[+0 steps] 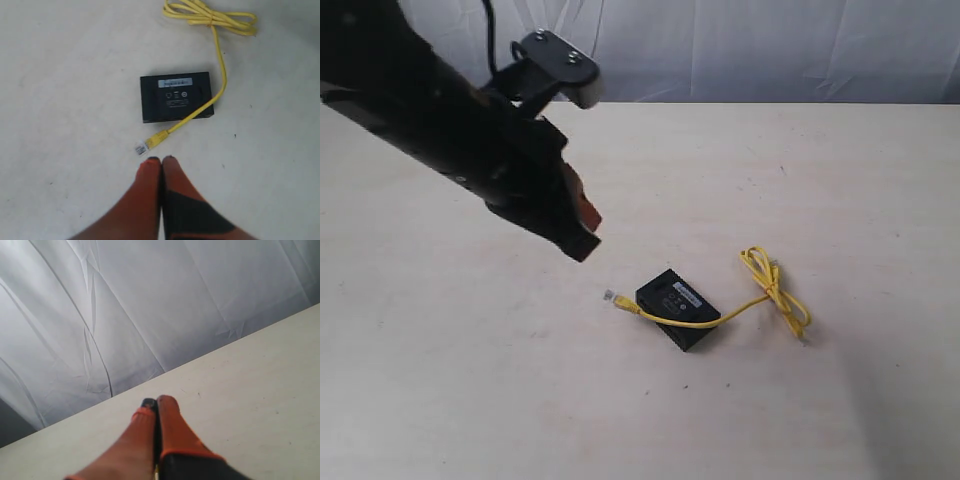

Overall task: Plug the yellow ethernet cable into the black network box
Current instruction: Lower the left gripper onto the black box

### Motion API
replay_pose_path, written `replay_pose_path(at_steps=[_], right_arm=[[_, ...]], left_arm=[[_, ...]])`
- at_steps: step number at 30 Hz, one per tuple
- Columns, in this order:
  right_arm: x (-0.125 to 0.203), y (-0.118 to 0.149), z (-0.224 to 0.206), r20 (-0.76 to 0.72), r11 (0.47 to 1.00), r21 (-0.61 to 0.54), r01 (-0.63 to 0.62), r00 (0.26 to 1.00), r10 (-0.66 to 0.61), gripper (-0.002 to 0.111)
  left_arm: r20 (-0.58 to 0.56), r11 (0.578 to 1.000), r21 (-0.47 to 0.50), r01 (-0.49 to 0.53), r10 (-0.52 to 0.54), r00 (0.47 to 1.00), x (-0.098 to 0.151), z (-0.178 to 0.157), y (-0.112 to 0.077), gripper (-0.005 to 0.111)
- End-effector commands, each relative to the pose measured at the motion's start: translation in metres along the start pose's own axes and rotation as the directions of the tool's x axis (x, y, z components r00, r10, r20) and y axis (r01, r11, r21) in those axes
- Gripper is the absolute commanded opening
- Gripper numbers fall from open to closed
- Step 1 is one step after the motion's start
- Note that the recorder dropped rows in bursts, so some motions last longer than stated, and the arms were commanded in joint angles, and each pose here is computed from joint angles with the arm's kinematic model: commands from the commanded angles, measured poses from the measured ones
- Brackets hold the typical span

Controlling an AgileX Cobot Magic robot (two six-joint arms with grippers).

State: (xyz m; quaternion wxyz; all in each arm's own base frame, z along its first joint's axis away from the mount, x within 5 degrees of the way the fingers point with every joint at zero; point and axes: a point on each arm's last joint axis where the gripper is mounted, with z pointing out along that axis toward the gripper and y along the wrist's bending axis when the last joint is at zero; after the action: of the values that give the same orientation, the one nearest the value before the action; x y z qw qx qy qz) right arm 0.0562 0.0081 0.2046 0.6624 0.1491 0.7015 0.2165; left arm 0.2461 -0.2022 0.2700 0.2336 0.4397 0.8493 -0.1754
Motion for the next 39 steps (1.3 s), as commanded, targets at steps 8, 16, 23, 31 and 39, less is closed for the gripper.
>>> replay_pose_path(at_steps=[8,16,23,31,39], right_arm=[[0.002,-0.001,0.0,0.002,1.0,0.006,0.008,1.0,-0.008,-0.001],[0.002,-0.001,0.0,-0.003,1.0,0.004,0.003,1.0,-0.003,-0.001],[0.002,-0.001,0.0,-0.005,1.0,0.004,0.003,1.0,-0.003,-0.001],[0.002,-0.001,0.0,-0.006,1.0,0.004,0.003,1.0,-0.003,-0.001],[0.002,-0.001,0.0,-0.006,1.0,0.004,0.003,1.0,-0.003,-0.001]], left_arm=[[-0.086,0.991,0.104,-0.084,0.093,0.992,-0.031,0.069,-0.018,0.0],[-0.189,0.933,0.247,-0.262,0.312,0.931,-0.033,0.107,-0.016,0.0],[-0.185,0.878,0.314,-0.361,0.43,0.884,-0.041,0.129,-0.012,0.0],[-0.17,0.876,0.352,-0.33,0.407,0.897,-0.046,0.156,-0.01,0.0],[-0.22,0.917,0.277,-0.287,0.351,0.91,-0.041,0.187,0.003,0.0]])
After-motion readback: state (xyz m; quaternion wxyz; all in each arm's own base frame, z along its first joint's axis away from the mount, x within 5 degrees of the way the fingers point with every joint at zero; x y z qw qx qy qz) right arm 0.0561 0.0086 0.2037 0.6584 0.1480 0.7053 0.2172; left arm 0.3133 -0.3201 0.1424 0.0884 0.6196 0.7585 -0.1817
